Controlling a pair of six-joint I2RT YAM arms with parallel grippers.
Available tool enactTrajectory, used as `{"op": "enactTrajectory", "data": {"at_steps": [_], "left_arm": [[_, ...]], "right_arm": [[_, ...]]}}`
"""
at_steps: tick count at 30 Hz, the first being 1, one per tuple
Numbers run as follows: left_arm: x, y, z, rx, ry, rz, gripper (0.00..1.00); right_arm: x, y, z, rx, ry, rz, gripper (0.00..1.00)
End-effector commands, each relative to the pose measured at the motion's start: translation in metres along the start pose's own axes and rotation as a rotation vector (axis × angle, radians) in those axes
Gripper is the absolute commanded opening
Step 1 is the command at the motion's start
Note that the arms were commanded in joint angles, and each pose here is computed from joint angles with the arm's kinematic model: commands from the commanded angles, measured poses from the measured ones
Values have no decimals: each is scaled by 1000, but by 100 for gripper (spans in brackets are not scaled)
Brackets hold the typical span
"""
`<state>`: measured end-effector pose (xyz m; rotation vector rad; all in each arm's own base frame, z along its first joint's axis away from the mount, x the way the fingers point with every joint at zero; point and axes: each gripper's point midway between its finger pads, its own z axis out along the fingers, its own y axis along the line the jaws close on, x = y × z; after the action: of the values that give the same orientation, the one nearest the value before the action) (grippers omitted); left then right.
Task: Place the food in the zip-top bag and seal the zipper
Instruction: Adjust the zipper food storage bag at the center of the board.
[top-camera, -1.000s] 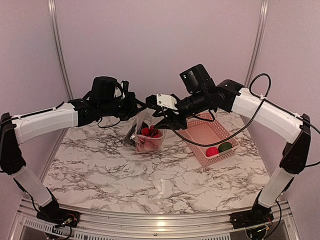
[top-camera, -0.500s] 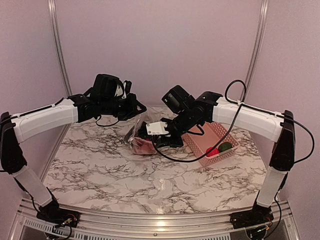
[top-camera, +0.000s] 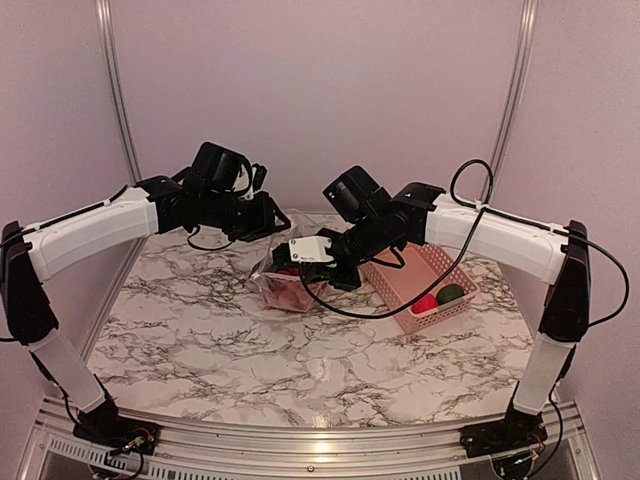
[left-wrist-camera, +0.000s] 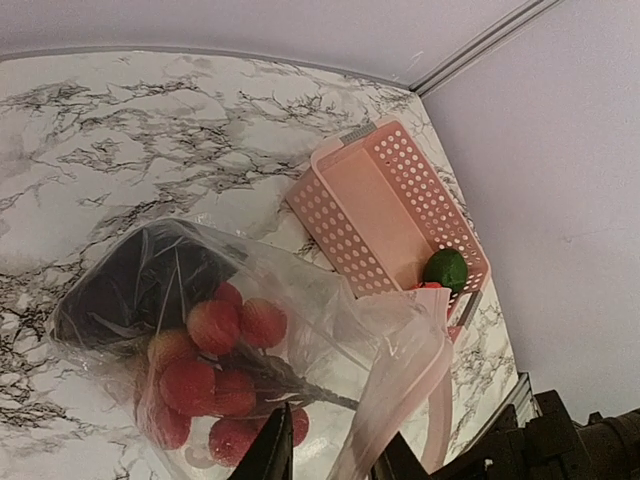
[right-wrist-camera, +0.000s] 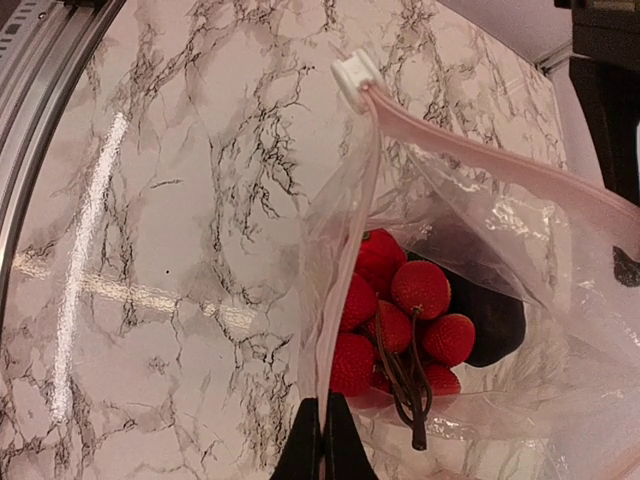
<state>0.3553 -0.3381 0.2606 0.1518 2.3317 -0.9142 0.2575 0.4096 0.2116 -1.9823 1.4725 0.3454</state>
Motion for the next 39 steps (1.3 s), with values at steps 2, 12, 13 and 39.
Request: {"op": "enactTrajectory", "data": {"at_steps": [2,12,13,39], "left_arm": [[3,14,-11,-95,35,67,27],[-8,5,-12,-97,33,131,0],[-12,0,-14,-89,25,144,0],[-31,6,-16,-194,21,263,0]], "right_arm": [[-23,-15,-23,75,-49,-8,0],[-30,-20,-28,98,-70,9,0],[-32,-21,-30,100,-75,12,0],[174,-68,-138,199,4,589,31]]}}
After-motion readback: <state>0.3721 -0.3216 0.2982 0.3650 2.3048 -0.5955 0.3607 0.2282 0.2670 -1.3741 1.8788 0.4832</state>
